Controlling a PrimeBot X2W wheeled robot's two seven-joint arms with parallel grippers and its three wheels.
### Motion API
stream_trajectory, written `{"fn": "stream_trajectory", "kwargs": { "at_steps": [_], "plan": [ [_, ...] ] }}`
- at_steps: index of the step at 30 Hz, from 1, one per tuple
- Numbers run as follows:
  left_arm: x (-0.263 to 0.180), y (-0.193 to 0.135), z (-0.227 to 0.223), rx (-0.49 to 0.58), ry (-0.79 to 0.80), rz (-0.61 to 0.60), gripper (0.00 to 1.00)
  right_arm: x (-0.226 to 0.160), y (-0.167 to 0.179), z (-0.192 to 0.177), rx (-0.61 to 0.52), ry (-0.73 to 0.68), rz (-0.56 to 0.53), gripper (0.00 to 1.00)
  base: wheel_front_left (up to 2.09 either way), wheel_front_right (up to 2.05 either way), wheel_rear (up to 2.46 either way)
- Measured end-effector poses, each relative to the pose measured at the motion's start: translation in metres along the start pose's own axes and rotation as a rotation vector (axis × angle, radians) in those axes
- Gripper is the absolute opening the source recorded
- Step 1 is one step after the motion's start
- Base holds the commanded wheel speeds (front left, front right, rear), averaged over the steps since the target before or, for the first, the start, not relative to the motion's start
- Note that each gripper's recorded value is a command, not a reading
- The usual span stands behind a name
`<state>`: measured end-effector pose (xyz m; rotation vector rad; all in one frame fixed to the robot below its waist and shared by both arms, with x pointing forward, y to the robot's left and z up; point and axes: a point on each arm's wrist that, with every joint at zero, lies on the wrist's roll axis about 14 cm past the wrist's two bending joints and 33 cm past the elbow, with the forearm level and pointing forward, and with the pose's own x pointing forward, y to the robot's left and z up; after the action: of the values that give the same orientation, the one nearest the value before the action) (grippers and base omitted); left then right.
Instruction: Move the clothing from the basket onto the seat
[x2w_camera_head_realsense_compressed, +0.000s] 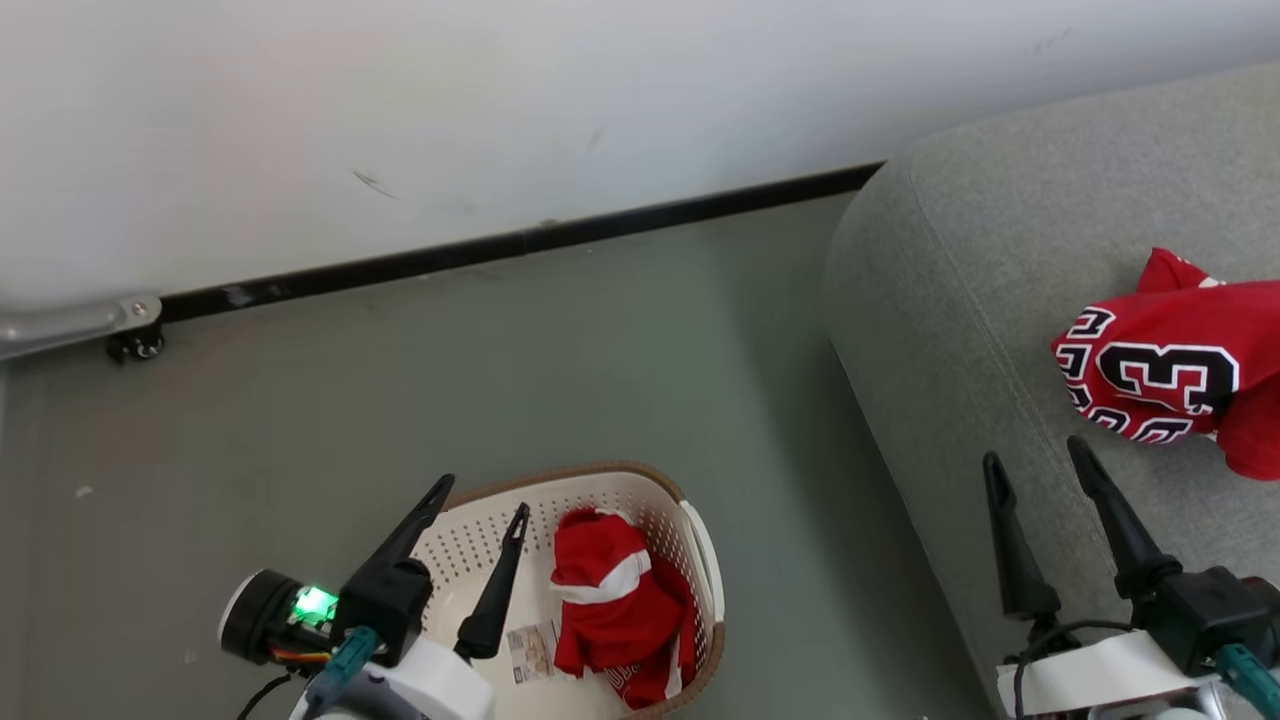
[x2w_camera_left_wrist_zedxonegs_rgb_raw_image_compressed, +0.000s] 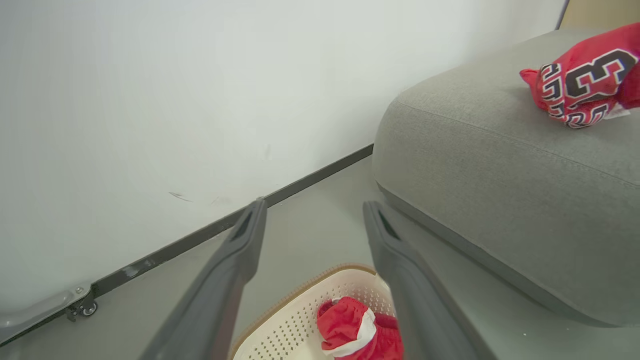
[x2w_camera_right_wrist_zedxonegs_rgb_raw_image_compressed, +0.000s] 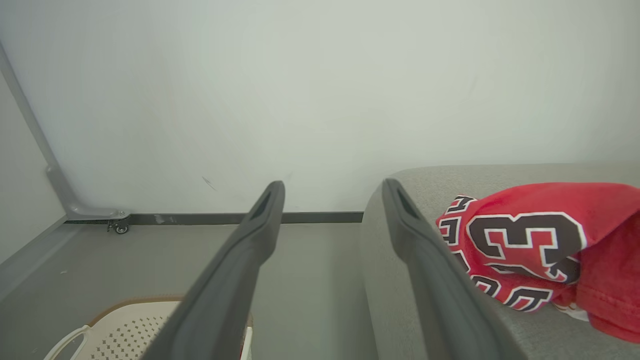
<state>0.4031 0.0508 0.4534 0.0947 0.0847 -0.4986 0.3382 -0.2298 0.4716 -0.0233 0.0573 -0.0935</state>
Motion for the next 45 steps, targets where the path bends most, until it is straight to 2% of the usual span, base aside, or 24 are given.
{"fn": "stream_trajectory", "kwargs": {
  "at_steps": [19,45],
  "plan": [
    [0.053,-0.038,-0.054,0.073,0.123,-0.21,1.0,0.031,-0.021,-0.011,-0.016,0.035,-0.063,1.0,0.0,0.0,0.0],
    [0.073,-0.073,-0.164,0.119,0.369,-0.41,1.0,0.065,-0.041,-0.032,-0.03,0.079,-0.118,1.0,0.0,0.0,0.0]
  ]
}}
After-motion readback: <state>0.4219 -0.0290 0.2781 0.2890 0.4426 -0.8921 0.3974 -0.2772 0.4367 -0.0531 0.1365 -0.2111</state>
